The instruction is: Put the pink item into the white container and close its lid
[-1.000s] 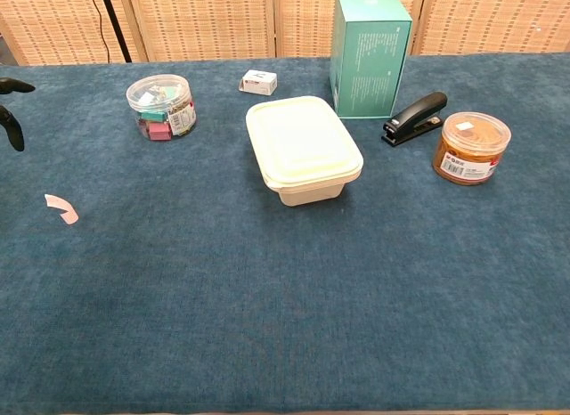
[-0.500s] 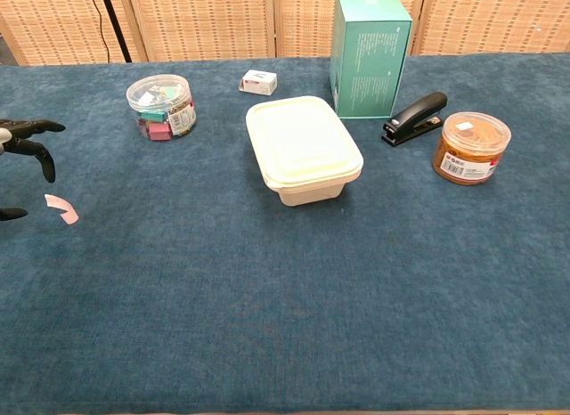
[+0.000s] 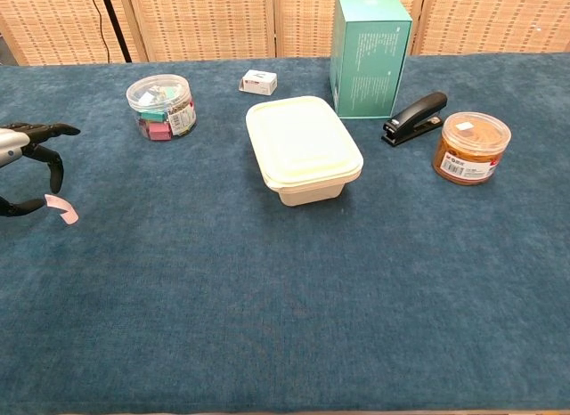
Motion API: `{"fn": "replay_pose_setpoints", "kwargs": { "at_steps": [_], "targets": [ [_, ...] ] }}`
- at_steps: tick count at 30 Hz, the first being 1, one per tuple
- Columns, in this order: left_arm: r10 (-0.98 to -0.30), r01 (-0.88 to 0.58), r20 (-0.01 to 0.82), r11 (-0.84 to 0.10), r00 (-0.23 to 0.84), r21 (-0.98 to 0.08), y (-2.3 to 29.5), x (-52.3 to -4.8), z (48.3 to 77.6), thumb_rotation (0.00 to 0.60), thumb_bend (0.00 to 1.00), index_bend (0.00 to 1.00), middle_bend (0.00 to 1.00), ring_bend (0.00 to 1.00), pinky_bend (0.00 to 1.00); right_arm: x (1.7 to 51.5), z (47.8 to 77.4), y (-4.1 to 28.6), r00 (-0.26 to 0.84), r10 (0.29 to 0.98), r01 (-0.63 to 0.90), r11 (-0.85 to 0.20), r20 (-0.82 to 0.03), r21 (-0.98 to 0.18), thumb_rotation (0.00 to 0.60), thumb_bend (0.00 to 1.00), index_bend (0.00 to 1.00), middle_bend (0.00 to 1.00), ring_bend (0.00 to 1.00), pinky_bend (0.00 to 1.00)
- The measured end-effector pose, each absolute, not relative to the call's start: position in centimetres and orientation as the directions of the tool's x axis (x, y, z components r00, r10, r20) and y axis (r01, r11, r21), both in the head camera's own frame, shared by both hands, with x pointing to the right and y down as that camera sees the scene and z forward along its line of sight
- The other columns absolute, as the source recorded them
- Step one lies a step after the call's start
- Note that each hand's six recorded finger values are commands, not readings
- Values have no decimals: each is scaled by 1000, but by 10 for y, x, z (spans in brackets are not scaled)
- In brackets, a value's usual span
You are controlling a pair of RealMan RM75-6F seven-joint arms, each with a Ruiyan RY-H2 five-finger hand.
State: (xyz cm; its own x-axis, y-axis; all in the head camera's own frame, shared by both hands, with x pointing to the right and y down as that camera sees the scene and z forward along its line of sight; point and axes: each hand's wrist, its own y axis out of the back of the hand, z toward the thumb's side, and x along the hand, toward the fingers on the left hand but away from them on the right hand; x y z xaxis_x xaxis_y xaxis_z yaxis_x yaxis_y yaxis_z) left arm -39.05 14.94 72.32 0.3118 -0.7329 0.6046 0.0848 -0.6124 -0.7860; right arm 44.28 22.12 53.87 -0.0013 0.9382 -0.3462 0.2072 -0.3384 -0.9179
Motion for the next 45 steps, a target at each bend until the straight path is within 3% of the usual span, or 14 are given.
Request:
{"fn": "replay_pose_setpoints", "kwargs": {
  "at_steps": [14,22,31,45],
  "targets": [
    [-723,99,622,-625,300,-774,149,-385,730,600,401,525,0,0,0,444,537,221,-5,938,220,-336,-346,-916,600,0,0,0,0,0],
    [-715,104,630,-632,303,-768,150,-381,734,600,450,615,0,0,0,446,536,220,-7,938,235,-336,-347,-912,600,0,0,0,0,0],
    [-719,101,626,-629,302,-771,149,-380,732,600,458,626,0,0,0,447,536,221,-5,936,238,-340,-351,-910,600,0,0,0,0,0],
    [-743,139,558,-550,369,-824,132,-361,693,600,462,637,0,0,0,445,539,220,-6,932,230,-351,-362,-908,600,0,0,0,0,0]
  ]
}}
